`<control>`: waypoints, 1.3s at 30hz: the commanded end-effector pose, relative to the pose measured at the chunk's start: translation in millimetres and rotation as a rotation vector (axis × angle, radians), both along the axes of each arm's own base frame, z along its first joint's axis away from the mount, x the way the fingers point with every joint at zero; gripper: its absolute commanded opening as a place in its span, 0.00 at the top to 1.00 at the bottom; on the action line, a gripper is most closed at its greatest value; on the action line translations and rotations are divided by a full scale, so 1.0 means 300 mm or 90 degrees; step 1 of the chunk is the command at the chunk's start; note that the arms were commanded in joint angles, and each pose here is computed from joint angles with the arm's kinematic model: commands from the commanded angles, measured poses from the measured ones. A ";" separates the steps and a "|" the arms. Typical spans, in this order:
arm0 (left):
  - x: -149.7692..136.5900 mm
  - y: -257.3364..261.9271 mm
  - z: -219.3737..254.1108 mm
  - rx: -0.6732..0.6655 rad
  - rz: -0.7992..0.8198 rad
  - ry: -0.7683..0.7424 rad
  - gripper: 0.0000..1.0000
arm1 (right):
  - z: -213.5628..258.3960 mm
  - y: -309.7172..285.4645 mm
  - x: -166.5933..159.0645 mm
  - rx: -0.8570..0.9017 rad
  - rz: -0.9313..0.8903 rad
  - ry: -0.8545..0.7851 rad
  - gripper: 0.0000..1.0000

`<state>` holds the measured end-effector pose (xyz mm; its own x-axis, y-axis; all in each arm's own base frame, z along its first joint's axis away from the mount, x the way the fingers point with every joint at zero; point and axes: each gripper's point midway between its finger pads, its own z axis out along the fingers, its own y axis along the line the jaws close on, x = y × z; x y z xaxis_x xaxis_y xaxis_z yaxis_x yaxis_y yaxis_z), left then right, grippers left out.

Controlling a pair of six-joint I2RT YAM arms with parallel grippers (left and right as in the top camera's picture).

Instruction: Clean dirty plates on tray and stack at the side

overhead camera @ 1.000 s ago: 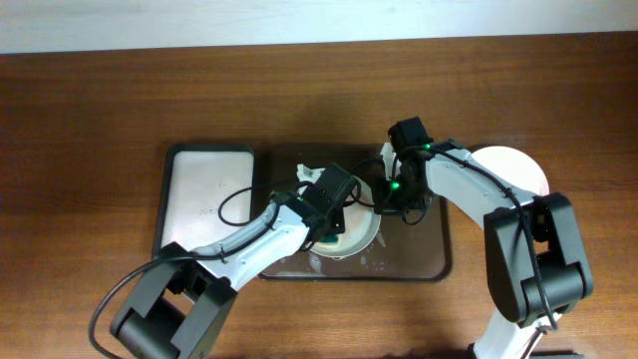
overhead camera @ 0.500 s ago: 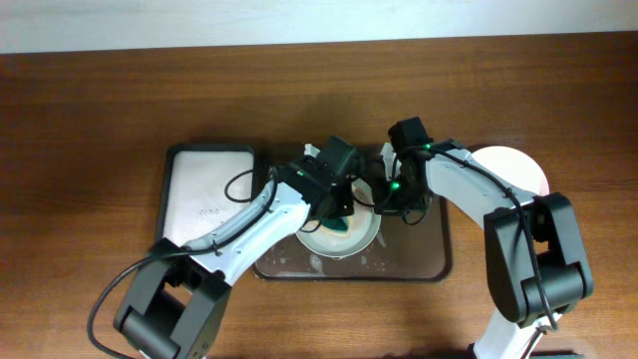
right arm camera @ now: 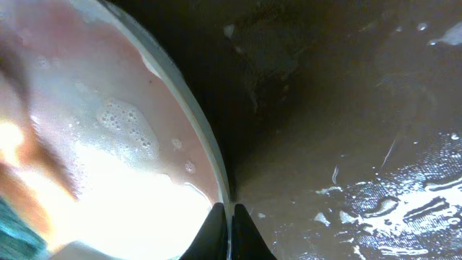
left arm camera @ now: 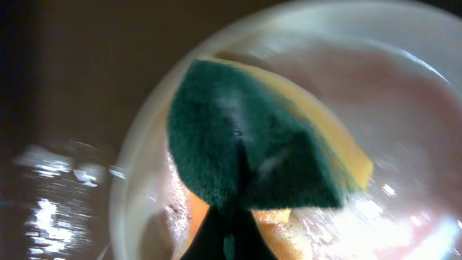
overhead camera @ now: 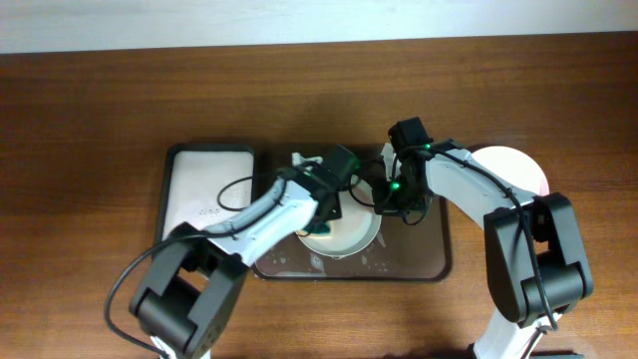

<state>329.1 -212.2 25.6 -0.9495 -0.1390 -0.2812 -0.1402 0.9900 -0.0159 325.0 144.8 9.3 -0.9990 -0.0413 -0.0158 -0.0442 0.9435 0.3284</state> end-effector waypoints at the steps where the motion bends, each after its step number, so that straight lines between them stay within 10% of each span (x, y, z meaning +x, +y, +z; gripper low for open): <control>1: 0.065 0.093 0.118 -0.015 0.028 -0.053 1.00 | -0.019 -0.033 -0.008 -0.032 -0.009 0.007 0.96; 10: 0.088 0.305 0.402 -0.071 -0.006 -0.120 1.00 | -0.026 -0.028 -0.015 -0.032 -0.006 0.009 0.76; 17: 0.109 0.532 0.332 -0.026 -0.028 -0.063 1.00 | -0.080 -0.021 -0.051 -0.032 0.003 0.016 0.96; 31: 0.126 0.600 -0.031 -0.001 -0.021 0.098 0.97 | 0.090 -0.094 0.055 -0.124 0.006 -0.080 0.96; 33: 0.127 0.615 -0.032 -0.002 -0.013 0.098 0.33 | 0.157 -0.149 0.070 -0.181 -0.004 -0.110 0.96; 35: 0.121 0.608 -0.026 -0.011 -0.012 0.105 0.04 | 0.215 -0.185 0.083 -0.214 -0.015 -0.147 0.96; 39: 0.139 0.593 0.094 -0.034 0.017 0.077 0.01 | 0.343 -0.247 0.102 -0.266 -0.042 -0.225 0.96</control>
